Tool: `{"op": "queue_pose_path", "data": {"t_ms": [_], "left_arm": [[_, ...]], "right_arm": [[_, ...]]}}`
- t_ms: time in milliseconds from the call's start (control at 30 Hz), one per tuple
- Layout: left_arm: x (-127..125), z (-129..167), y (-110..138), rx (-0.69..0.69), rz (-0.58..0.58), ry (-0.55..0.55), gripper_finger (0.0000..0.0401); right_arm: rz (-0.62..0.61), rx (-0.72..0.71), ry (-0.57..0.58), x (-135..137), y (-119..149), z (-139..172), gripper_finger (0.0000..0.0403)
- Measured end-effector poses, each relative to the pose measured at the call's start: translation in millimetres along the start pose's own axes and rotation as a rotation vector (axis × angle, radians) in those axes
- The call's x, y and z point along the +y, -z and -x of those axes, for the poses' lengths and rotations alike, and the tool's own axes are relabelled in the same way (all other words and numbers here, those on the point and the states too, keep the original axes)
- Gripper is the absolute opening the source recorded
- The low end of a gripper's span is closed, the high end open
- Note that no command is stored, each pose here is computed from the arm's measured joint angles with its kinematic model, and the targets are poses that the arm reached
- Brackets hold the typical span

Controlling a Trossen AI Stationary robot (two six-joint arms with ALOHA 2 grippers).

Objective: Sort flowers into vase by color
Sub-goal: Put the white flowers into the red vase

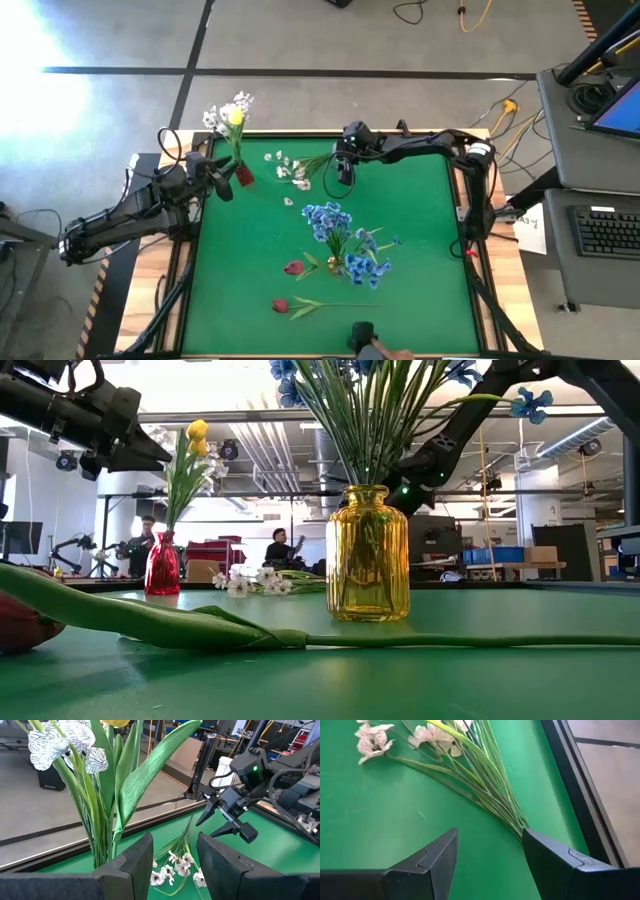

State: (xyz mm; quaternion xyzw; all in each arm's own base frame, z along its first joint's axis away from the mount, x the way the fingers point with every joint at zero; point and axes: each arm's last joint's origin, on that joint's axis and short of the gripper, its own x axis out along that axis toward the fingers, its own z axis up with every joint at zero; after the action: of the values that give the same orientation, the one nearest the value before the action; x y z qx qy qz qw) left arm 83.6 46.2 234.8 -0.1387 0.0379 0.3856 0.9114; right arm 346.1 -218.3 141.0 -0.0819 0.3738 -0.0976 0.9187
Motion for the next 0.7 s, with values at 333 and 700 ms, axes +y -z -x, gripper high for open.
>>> {"op": "queue_pose_path", "data": {"t_ms": [333, 700], "left_arm": [[0, 0, 0, 0.002, -0.001, -0.001, 0.0139], [0, -1, 0, 0.004, -0.002, -0.001, 0.0139]], "right_arm": [[-0.029, -0.027, 0.074, -9, 10, -16, 0.0214], [-0.056, -0.006, 0.048, -20, 24, -23, 0.0214]]}}
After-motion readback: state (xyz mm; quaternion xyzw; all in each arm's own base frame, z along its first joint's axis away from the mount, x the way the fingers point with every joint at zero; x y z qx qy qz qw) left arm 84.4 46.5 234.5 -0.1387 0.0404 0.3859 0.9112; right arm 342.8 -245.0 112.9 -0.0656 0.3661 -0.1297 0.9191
